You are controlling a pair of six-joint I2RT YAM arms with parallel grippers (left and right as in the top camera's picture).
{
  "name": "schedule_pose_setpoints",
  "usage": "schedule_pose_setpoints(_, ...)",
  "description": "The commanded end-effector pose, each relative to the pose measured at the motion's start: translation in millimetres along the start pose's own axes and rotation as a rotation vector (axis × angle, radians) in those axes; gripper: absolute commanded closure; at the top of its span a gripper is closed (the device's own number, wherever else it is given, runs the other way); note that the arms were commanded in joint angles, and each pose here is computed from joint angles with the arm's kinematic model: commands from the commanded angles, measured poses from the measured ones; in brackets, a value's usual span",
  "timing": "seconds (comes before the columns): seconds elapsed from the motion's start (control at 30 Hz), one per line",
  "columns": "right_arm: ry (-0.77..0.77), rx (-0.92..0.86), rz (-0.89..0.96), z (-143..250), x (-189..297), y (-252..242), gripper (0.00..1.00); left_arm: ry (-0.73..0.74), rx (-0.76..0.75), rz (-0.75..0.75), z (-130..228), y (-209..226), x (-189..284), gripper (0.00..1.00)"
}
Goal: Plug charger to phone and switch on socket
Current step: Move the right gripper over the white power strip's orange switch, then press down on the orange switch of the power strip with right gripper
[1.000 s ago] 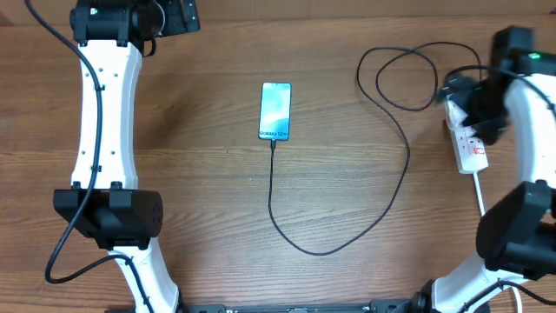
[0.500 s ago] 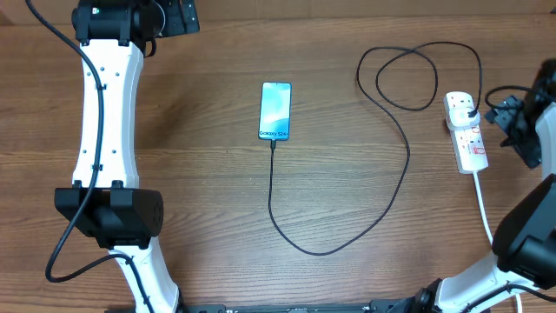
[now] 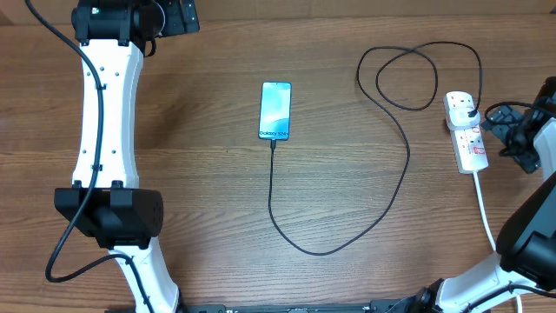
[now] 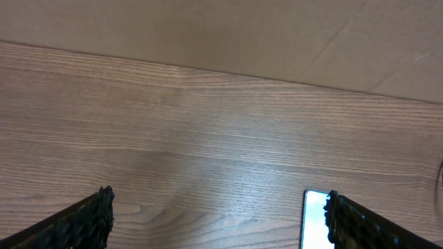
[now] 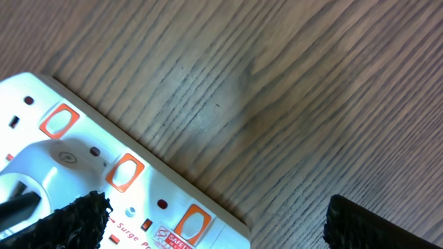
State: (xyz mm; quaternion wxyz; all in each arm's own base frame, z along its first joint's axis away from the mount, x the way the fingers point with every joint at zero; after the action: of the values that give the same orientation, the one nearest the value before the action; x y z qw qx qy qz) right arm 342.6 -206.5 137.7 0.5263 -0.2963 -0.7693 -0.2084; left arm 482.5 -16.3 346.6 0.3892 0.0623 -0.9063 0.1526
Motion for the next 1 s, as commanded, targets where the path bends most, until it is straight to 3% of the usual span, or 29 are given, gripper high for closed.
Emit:
schedule_pose_setpoints(0.0,0.043,0.014,-0.002,6,-18,3,0.0,-0.01,-0.02,-0.008,-1,0,1,0.0)
schedule_pose_setpoints(0.27,0.078,-0.07,0.0,11,-50,5,0.0,-0.01,-0.02,-0.008,-1,0,1,0.0)
schedule_pose_setpoints(0.97,0.129,-0.064,-0.138,16,-49,17,0.0,-0.01,-0.02,-0.008,-1,0,1,0.0)
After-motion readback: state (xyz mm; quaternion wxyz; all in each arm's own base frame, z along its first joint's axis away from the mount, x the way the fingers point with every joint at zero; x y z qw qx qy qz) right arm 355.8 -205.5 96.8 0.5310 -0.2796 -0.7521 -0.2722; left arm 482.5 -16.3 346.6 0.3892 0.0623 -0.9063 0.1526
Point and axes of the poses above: each gripper's point midway between its finger pads, its own x axis back along the fingers, its own y axis along the line the jaws close on, z = x × y, the point moved 8 cm from there along x, back along the fingers, and after that the axes turned 9 degrees about x, right-handed, at the moved point
